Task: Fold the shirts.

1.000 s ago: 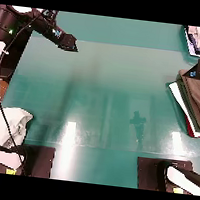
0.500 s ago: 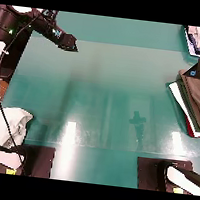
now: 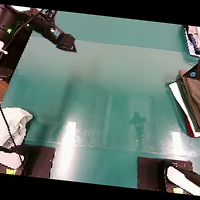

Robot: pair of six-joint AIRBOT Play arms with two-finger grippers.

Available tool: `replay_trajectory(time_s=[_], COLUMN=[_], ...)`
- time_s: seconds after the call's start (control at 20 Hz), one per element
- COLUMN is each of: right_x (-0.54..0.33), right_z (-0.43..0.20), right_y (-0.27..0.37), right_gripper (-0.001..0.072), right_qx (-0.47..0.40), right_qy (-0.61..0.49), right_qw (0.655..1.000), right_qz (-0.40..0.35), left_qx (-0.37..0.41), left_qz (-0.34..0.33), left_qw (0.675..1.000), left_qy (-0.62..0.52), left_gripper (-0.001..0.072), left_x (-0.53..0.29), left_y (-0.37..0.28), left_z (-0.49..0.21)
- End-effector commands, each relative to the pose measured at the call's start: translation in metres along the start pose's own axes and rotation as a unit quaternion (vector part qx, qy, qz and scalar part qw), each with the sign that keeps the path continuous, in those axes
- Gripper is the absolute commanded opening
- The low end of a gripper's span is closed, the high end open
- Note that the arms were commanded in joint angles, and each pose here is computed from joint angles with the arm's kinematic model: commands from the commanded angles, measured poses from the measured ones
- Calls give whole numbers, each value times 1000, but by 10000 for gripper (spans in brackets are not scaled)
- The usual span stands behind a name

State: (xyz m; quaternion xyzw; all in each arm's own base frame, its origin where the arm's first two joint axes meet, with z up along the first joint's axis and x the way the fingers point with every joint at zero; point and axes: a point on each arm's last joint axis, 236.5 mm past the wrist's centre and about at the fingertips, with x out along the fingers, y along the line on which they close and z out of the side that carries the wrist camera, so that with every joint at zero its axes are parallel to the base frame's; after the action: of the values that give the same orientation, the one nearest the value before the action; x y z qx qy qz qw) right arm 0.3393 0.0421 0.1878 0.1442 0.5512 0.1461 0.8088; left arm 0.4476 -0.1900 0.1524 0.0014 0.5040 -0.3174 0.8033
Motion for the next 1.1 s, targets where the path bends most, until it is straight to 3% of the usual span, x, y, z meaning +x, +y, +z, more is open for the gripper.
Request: replay_trajectory(time_s=[0.0, 0.3, 0.5, 0.55, 0.6, 0.65, 0.8, 1.05], right_x=[0, 0, 0, 0, 0, 0, 0, 0], right_z=[1, -2, -2, -2, -2, -2, -2, -2], right_y=[0, 1, 0, 0, 0, 0, 0, 1], right_gripper=[18, 18, 19, 18, 18, 18, 18, 18], right_qx=[-2, -4, -22, -22, -23, -23, -27, -27], right_qy=[-1, 4, 4, 4, 4, 5, 5, 5], right_qw=[1000, 1000, 1000, 1000, 1000, 1000, 1000, 1000], right_qz=[0, 1, 1, 1, 1, 1, 1, 1], left_qx=[-13, -25, -59, -69, -86, -104, -128, -129], left_qz=[91, 243, 287, 292, 298, 312, 358, 362], left_qw=[994, 968, 945, 938, 930, 920, 882, 874], left_qy=[58, 61, 142, 171, 195, 214, 277, 298], left_gripper=[25, 26, 28, 141, 436, 667, 676, 674], left_x=[-40, -141, -128, -117, -105, -94, -74, -43], left_y=[27, 43, 60, 66, 71, 80, 106, 117], left_z=[-36, -105, -206, -235, -261, -287, -348, -388])
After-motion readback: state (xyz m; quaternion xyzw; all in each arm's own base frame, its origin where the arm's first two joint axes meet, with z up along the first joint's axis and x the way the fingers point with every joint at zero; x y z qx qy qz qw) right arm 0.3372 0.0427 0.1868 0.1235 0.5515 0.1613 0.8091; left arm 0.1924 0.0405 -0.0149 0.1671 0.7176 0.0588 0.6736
